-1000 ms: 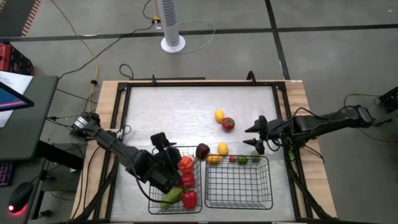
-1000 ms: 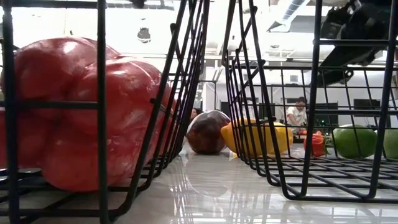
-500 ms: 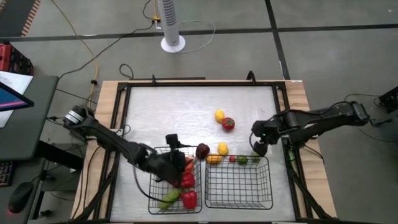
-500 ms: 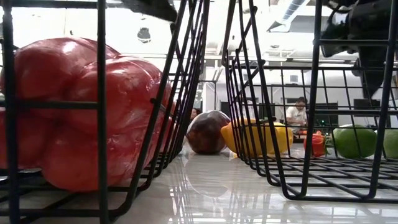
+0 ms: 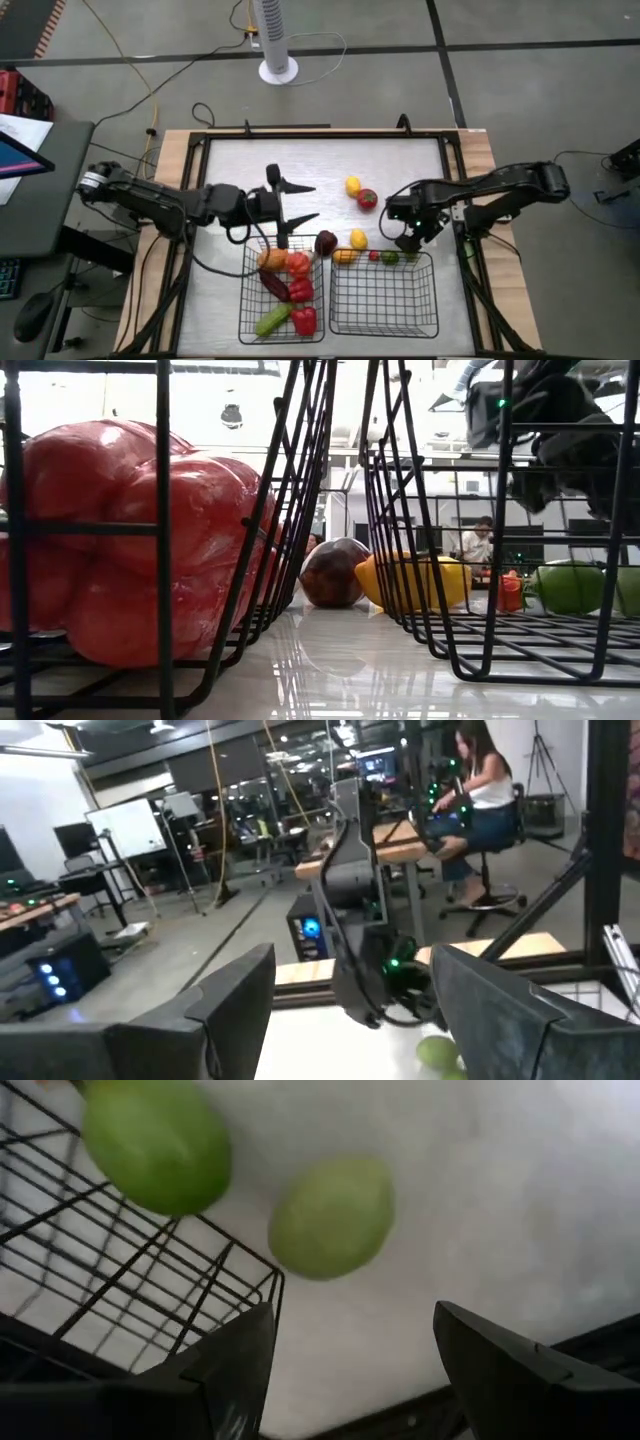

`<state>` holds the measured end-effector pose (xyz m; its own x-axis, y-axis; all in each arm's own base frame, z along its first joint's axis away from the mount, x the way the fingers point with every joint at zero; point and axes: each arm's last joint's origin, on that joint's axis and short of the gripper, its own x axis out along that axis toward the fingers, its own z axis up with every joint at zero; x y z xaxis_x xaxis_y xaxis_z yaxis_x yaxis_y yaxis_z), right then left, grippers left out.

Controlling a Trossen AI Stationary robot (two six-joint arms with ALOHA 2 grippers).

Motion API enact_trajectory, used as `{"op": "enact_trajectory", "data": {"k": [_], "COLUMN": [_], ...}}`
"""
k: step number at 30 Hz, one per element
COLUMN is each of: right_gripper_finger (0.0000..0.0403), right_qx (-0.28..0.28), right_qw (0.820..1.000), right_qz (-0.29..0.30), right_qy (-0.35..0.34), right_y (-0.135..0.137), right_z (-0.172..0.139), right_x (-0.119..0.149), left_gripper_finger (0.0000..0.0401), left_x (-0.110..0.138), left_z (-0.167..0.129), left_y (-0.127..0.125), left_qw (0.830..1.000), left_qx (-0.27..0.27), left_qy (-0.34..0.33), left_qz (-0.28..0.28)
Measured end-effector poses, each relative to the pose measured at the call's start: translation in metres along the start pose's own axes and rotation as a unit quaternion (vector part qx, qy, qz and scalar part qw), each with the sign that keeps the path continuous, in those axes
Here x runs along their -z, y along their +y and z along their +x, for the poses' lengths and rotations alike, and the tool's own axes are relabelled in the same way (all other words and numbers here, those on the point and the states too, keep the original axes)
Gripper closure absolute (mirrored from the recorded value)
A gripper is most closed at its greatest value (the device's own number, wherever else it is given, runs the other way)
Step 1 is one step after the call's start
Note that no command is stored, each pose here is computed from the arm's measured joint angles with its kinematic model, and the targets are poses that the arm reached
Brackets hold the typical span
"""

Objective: Sort produce into baskets
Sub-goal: Put the right green lime into the right black wire basket

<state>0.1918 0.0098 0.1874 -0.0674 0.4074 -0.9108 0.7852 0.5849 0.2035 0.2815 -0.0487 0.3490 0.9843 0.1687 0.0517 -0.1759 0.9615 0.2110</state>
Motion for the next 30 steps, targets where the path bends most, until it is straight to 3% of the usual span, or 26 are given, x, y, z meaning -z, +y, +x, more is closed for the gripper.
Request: {"op": "enact_trajectory", "data": {"k": [5, 14, 25, 30], "right_gripper_finger": [0.01, 0.01, 0.0105, 0.0131], "right_qx": [0.0, -0.019, 0.017, 0.024], "right_qw": [0.998, 0.997, 0.992, 0.993], "right_qz": [0.021, 0.01, -0.03, -0.041], "right_qy": [0.062, 0.07, 0.122, 0.112], "right_y": [0.003, 0.002, 0.003, 0.001], "right_z": [0.016, 0.033, 0.06, 0.059], "right_x": [-0.014, -0.045, -0.053, -0.054], "left_gripper_finger": [0.0147, 0.0147, 0.0147, 0.0147], "left_x": [0.004, 0.001, 0.0, -0.01], "left_z": [-0.003, -0.003, -0.008, -0.022], "left_y": [0.0, 0.003, 0.004, 0.002], "left_qw": [0.999, 0.998, 0.997, 0.998], "left_qx": [0.01, -0.001, -0.018, 0.012], "left_qy": [0.031, 0.015, 0.032, 0.023], "left_qz": [0.027, 0.056, 0.068, 0.057]}}
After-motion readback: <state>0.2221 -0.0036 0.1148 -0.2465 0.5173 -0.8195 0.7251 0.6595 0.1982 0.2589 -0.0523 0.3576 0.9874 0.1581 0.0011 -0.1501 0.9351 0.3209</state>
